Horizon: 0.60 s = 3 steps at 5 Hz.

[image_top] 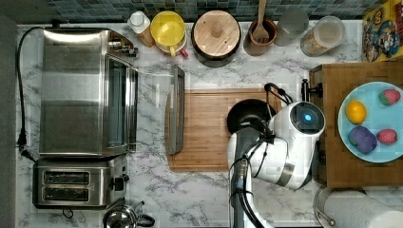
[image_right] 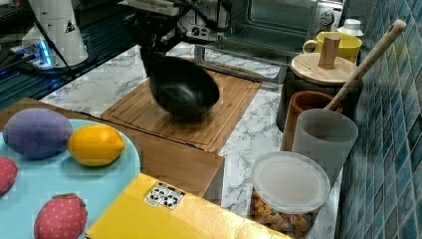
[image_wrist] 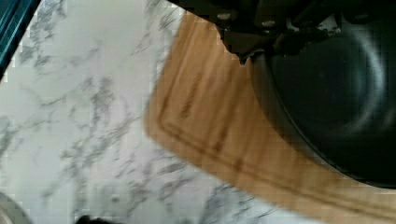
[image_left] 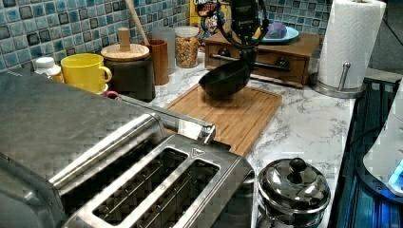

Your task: Put the bowl on the board.

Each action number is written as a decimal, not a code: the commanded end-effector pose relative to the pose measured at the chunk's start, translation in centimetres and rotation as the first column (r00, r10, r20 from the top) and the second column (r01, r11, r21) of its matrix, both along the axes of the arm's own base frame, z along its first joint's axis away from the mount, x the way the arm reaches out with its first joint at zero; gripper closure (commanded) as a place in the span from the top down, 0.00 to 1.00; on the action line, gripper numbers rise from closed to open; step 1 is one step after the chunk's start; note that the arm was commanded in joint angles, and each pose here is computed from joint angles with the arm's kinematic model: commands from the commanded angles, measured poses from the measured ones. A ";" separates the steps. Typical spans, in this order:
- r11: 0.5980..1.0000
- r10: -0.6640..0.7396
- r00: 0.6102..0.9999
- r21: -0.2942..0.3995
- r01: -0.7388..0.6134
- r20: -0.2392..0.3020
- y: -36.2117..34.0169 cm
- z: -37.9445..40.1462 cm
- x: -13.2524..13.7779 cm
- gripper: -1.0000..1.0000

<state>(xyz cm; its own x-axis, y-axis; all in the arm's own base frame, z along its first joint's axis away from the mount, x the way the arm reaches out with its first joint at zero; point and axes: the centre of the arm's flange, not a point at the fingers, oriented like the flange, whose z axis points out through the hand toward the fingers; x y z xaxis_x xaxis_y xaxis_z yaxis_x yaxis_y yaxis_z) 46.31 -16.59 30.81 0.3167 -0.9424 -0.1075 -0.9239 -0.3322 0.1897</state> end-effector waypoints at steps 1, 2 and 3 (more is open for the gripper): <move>0.998 -0.031 0.990 -0.058 0.039 0.134 1.0 1.7 0.3 0.00; 0.996 -0.031 0.995 -0.085 0.039 0.095 1.0 0.6 0.6 0.05; 0.994 -0.042 0.996 -0.100 0.050 0.083 0.5 0.6 0.8 0.50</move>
<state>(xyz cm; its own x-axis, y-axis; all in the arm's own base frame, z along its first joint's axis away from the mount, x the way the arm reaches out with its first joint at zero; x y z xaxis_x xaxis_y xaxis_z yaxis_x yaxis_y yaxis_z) 45.29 -17.10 29.36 0.2972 -0.9541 -0.0364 -0.9361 -0.2987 0.1858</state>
